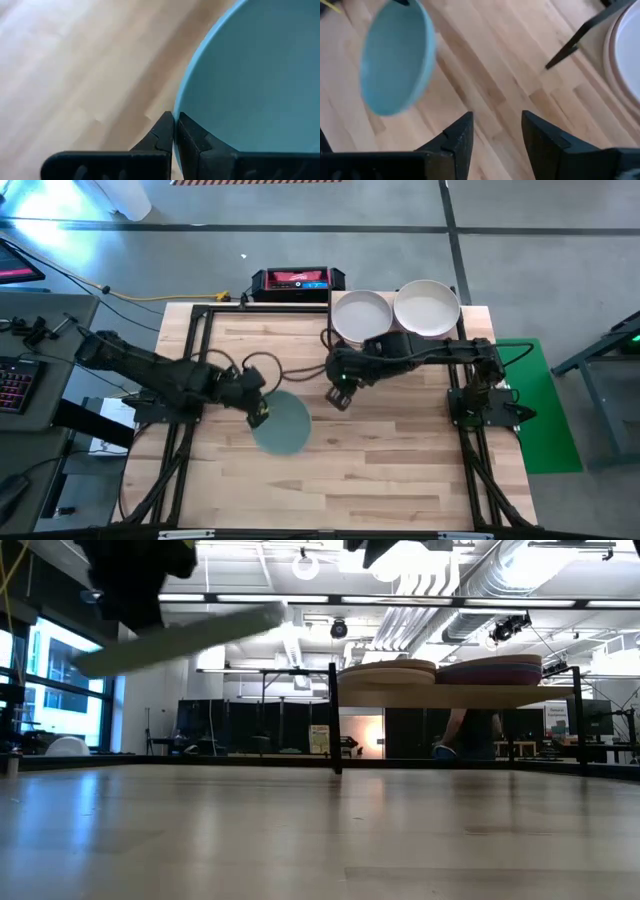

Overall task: Place and stack plates onto a shelf
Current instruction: Stack the green plate on top of the gray plate on the shelf

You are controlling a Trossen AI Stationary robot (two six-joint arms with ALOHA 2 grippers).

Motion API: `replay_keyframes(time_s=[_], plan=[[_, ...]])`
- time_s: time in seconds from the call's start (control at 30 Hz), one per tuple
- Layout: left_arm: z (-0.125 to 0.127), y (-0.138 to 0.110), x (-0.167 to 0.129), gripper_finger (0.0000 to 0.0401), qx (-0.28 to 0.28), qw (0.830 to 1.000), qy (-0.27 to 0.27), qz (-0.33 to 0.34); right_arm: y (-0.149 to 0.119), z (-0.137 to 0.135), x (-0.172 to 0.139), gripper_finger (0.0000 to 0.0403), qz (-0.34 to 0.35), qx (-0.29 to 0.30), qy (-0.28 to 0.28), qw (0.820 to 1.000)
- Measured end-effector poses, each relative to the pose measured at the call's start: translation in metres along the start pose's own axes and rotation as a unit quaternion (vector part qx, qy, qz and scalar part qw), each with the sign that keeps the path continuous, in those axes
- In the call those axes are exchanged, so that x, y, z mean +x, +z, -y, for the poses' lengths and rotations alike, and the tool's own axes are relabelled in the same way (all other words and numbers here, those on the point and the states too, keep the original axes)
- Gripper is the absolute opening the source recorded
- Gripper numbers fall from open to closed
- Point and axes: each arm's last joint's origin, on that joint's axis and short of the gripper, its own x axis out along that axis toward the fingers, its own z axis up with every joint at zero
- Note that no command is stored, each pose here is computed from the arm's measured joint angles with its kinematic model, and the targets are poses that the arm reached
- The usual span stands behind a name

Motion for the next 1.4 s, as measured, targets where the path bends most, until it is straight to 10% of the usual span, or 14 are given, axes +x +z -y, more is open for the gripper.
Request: replay_keyframes(time_s=[0.37,1.4], plan=[[-0.038,0.037,0.014,0.0000,-0.036,0.996,0.064,0.042,0.029,0.018,0.015,0.0140,0.045,0.007,0.005,0.999],[-0.071,0.086,0.020,0.0000,-0.082,0.986,0.015,0.144,0.058,0.043,0.075,0.0118,0.028,0.030,-0.049,0.998]])
